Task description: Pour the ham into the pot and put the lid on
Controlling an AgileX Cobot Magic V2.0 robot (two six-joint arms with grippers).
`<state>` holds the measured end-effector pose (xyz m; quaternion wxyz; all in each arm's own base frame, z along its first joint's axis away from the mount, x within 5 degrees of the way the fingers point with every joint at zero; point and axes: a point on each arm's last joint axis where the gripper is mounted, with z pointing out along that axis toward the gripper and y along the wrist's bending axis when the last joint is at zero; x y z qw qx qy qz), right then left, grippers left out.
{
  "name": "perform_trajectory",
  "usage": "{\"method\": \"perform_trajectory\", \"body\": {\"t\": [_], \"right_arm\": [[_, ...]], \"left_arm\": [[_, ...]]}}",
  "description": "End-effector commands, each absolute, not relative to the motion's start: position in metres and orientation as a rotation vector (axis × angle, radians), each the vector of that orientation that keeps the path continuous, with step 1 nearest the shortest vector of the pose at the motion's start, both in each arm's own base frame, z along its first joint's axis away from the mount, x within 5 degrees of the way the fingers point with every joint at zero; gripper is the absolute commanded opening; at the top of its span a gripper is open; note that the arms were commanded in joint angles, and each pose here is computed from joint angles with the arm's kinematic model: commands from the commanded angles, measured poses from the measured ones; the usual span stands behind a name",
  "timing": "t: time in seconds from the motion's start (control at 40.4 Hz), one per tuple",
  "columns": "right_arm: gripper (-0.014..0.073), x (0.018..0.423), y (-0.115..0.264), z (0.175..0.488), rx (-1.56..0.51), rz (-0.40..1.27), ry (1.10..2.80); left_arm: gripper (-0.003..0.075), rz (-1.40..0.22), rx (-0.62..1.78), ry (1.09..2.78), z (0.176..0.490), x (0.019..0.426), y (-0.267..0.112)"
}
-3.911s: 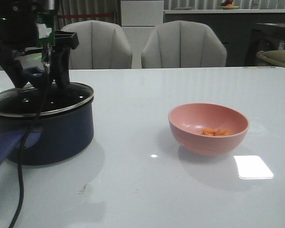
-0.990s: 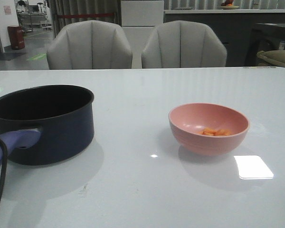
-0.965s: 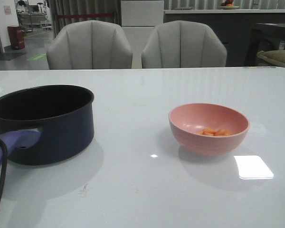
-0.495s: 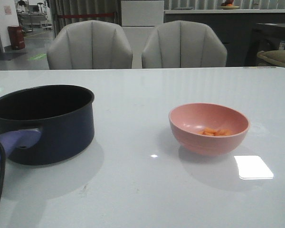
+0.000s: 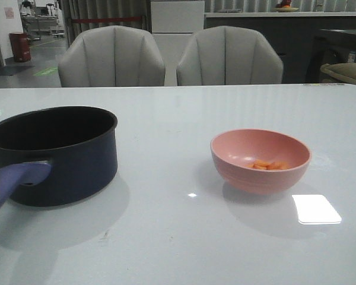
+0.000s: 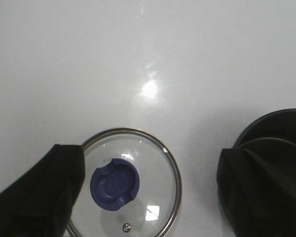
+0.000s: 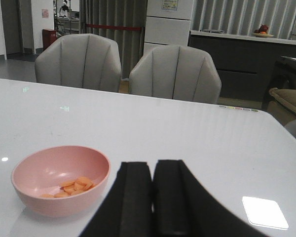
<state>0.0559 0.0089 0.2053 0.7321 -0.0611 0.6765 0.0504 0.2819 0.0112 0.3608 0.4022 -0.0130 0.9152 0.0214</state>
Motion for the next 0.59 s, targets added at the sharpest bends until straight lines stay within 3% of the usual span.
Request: {"method": "perform_trajectory", "body": {"t": [0.0,0.223,0.569], "right_arm": [[0.0146,0.053,0.008,0.216,-0.125,0.095,1.378],[0.0146,0.053,0.008,0.216,-0.125,0.095,1.378],[0.0146,0.053,0.008,0.216,-0.125,0.095,1.378]], "left_arm": [[0.0561,0.022,0.007,2.163,0.390,0.262,0.000],[0.0561,-0.039,0.093,1.998,0.392,0.210,-0.018],[0.0561,-0.166,0.082,1.706,0.367,0.109,-0.017]]}}
